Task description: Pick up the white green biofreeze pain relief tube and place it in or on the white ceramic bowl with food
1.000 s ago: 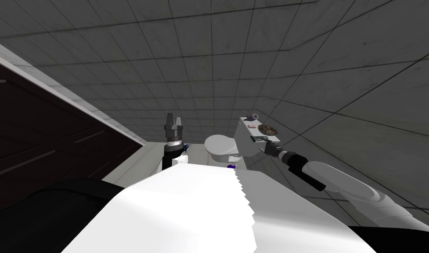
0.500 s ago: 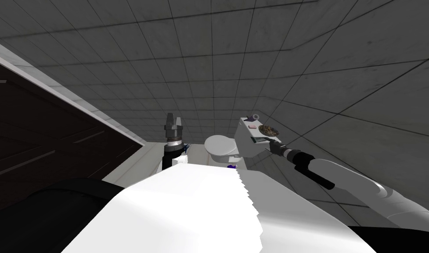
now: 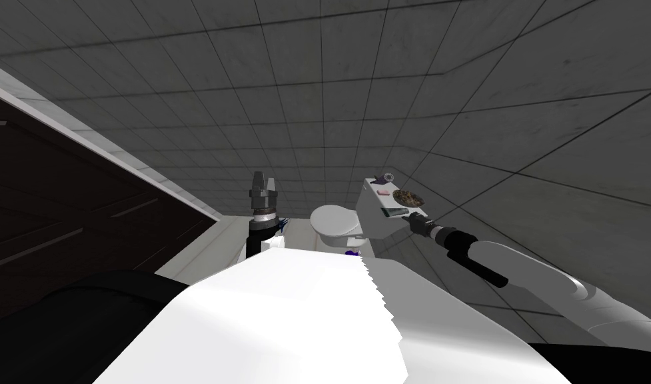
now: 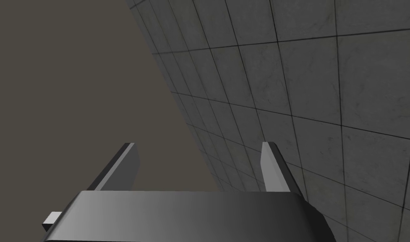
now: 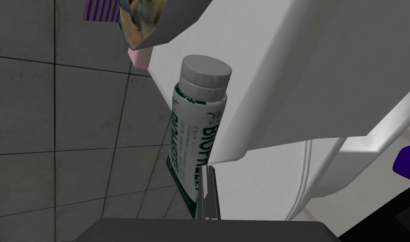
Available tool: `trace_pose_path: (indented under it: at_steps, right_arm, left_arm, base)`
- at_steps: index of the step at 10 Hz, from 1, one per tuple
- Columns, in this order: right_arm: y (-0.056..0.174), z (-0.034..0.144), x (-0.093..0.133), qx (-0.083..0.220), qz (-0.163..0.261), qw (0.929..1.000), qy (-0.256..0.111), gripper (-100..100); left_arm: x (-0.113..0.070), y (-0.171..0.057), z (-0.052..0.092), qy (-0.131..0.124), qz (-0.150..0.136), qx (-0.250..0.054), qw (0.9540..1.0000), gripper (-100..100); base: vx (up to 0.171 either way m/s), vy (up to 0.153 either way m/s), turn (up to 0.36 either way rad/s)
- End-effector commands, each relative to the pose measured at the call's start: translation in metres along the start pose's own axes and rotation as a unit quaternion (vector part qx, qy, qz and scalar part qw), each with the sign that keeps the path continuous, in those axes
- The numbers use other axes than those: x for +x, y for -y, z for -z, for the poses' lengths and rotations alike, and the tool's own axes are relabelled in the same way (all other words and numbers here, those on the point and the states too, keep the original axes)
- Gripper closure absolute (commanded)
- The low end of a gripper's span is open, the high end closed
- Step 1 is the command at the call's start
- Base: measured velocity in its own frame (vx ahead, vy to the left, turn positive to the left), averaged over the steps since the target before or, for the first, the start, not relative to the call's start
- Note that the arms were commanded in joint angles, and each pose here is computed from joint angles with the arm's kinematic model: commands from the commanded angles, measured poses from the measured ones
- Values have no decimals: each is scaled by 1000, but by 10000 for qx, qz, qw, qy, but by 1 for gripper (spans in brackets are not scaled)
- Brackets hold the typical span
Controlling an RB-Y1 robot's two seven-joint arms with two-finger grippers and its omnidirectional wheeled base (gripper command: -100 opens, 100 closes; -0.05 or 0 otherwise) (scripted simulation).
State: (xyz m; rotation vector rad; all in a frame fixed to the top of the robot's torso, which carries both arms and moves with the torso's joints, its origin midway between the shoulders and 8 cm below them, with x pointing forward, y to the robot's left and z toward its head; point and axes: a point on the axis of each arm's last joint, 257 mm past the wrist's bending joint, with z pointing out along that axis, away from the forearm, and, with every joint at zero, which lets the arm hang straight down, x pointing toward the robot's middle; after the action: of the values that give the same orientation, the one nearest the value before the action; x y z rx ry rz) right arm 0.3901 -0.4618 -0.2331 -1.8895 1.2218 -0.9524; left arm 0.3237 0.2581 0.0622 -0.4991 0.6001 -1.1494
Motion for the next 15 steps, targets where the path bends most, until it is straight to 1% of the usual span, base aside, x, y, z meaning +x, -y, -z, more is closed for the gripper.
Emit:
trace_pose_path:
  at_steps: [1,3,4,5,11,15]
  right_arm:
    - [0,0,0,0,0,10000,0,100]
    - [0,0,0,0,0,10000,0,100]
    - [0,0,0,0,0,10000,0,0]
    - [1,-3,1,125,-55,9998,-109,-100]
    - [3,-13,2,483,-250,9975,-449,-100]
    - [4,-20,1,704,-395,9944,-679,-100]
  left_arm:
    - [0,0,0,0,0,0,10000,0]
    - [0,0,0,0,0,0,10000,0]
    - [0,0,0,0,0,0,10000,0]
    - [0,0,0,0,0,0,10000,0]
    - [0,0,0,0,0,0,10000,0]
    - [0,0,0,0,0,0,10000,0]
  base:
    - [0,0,0]
    - [0,0,0]
    - [0,0,0]
    - [-14,-1,43]
    - [-25,6,40]
    - [-23,6,38]
